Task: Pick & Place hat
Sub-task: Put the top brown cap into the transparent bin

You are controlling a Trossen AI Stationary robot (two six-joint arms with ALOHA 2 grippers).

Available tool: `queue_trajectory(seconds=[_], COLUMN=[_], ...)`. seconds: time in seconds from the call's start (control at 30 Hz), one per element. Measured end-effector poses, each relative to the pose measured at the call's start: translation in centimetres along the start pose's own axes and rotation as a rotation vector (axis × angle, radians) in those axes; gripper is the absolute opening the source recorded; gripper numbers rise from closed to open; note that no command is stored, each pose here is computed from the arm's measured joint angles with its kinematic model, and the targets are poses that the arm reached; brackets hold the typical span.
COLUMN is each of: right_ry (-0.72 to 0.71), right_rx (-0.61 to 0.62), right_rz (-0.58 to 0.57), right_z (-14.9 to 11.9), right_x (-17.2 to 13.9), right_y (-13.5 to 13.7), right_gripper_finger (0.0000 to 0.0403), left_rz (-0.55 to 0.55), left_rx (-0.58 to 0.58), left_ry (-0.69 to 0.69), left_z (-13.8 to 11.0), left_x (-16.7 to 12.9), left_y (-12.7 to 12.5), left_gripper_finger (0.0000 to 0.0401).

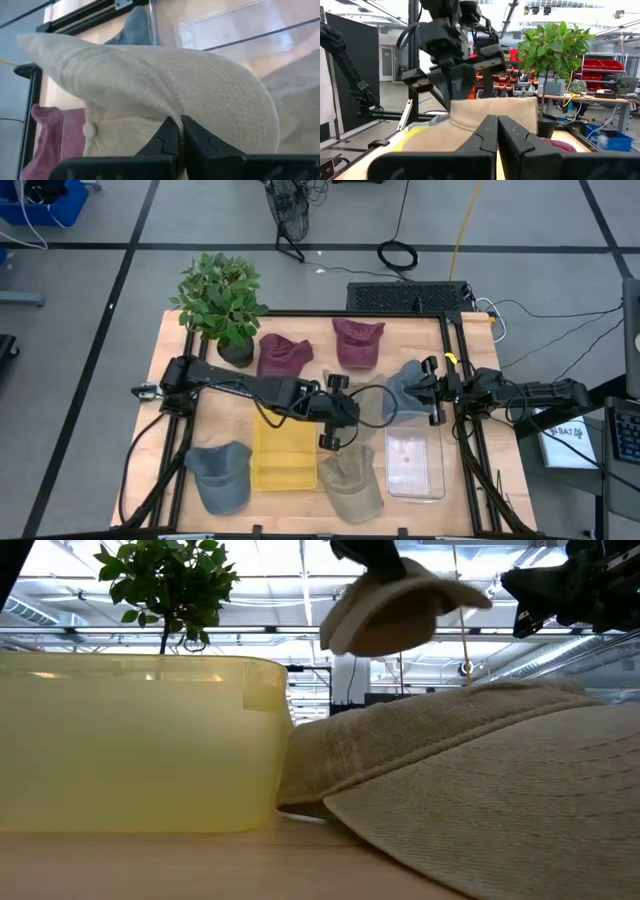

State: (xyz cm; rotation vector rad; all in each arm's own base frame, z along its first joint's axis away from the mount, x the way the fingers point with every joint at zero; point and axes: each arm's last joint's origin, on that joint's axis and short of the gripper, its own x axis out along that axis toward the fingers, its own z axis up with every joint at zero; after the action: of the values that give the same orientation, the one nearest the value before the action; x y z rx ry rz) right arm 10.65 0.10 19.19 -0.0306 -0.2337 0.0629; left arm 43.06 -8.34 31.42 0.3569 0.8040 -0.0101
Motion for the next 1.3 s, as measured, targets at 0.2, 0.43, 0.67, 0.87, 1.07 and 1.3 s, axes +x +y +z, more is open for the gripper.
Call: queue_trajectory(seconds=[0.2,0.43,0.67,0.87,1.07,1.3], right_ry=[-0.026,-0.005,0.007,0.008,0.013,0.087], right_rx=[-0.049,-0.056,-0.054,-0.046,-0.053,-0.073], right_rz=[-0.019,-0.053,-0.051,-0.05,-0.066,-0.254], right_z=[0.3,0.2,0.1,0.0,0.0,-0.6], right_x=[0.0,0.0,0.0,0.0,0.0,-0.2], right_y=[-0.1,-0.2,-0.1,-0.1,-0.2,-0.7], right_gripper_finger=[0.0,0.0,0.0,0.0,0.0,0.0], left_rz=[-0.071,-0.112,-0.117,-0.117,-0.177,-0.24], left_rx=[-0.042,0.004,0.006,0.005,-0.038,0.004], left_ry=[-0.21,-0.346,-0.346,-0.346,-0.424,-0.559], left_z=[2.0,3.4,3.4,3.4,4.0,5.1], left_x=[-0.4,-1.1,-1.2,-1.2,-1.4,-0.7], left_y=[-0.7,-1.7,-2.0,-2.0,-2.1,-3.8], left_gripper_finger=[0.0007,0.0007,0.0007,0.0007,0.0007,0.0007])
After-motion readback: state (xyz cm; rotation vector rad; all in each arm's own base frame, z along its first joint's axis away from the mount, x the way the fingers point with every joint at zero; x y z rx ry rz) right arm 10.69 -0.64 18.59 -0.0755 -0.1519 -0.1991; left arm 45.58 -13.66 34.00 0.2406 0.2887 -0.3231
